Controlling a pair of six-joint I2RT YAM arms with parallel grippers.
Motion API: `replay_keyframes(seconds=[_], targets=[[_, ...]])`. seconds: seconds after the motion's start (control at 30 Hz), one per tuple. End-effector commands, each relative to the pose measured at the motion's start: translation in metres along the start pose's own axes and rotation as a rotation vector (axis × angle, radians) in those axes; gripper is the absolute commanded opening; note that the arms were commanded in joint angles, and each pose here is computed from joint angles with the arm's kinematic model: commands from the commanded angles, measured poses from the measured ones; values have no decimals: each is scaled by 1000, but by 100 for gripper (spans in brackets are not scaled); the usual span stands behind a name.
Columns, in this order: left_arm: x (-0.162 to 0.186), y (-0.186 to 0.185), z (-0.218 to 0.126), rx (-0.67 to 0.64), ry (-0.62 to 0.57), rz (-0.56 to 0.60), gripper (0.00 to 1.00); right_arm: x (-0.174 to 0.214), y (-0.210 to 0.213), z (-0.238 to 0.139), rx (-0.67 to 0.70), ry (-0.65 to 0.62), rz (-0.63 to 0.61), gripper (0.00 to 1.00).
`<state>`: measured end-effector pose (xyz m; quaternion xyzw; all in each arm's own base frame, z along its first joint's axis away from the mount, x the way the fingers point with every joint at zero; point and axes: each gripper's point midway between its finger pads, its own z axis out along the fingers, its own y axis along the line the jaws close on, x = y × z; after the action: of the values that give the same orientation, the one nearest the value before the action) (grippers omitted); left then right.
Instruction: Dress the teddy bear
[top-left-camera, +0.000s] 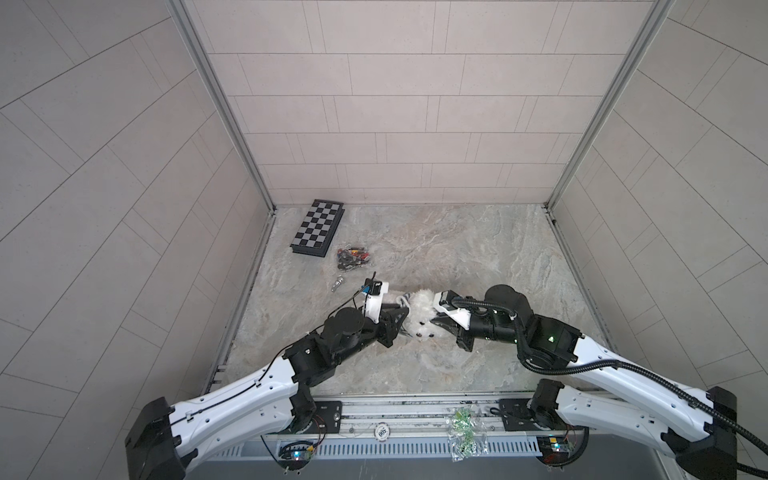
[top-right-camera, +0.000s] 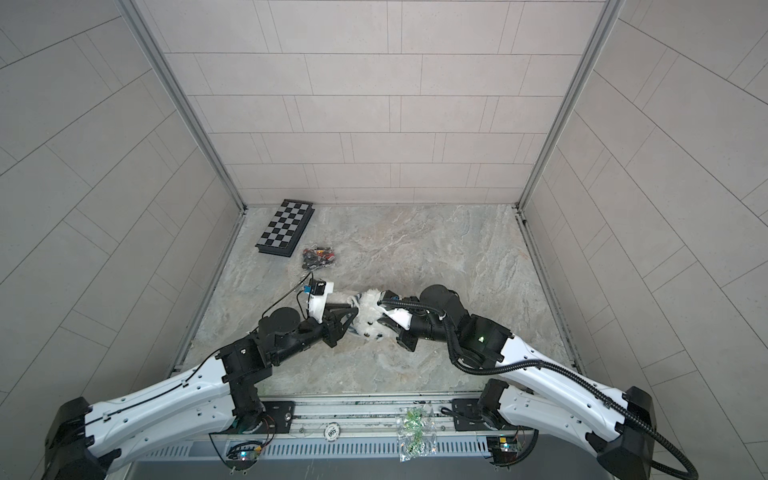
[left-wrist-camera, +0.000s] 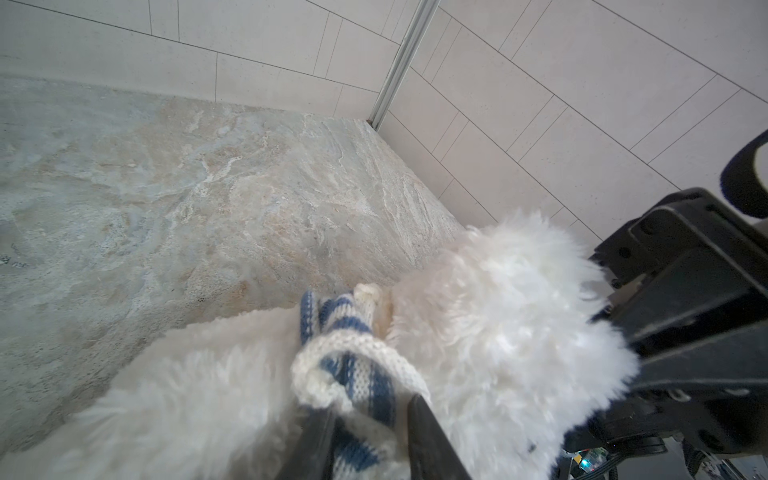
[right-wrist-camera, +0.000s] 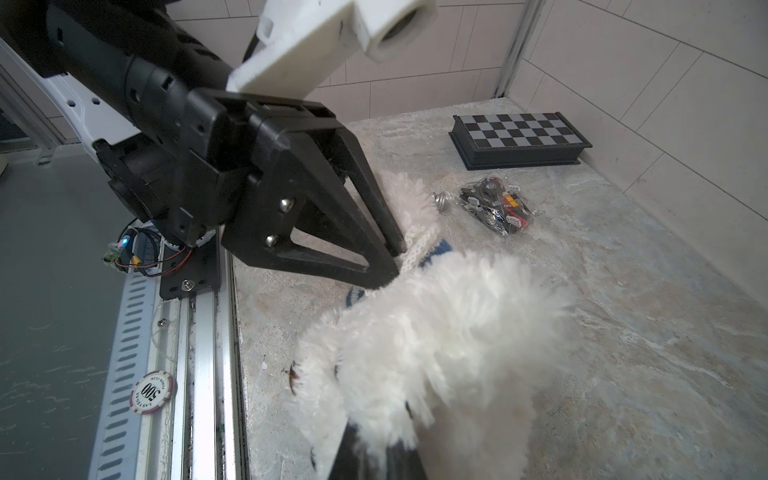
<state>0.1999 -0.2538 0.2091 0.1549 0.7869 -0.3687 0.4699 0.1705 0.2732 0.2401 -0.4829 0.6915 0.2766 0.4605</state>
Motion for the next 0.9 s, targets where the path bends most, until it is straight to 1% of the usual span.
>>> replay_keyframes(seconds=[0.0,0.07,0.17,0.23,0.4,0.5,0.6,0.7,0.77,0.87], targets=[[-2,6,1,-45,9,16,31,-21,3,-7,2,-84,-54,0],[-1,8,1,-53,9,17,30,-20,2,-8,8,-83,-55,0],[1,12,-1,-76,16,22,25,-19,0,-7,20,-79,-59,0],[0,15,-3,-91,9,20,23,-19,-2,-8,33,-77,-63,0],[-1,22,-10,-118,-5,16,26,-18,-4,-9,49,-79,-69,0],[0,19,-8,-103,0,13,31,-18,-3,-9,44,-83,-68,0],[0,13,-3,-76,5,8,31,-20,-3,-8,41,-89,-67,0],[-2,7,2,-49,9,7,26,-19,-3,-7,42,-87,-67,0],[-3,2,3,-25,9,3,15,-18,-4,-7,46,-84,-66,0],[-6,-4,0,5,-2,0,3,-13,-6,-6,62,-72,-63,0]])
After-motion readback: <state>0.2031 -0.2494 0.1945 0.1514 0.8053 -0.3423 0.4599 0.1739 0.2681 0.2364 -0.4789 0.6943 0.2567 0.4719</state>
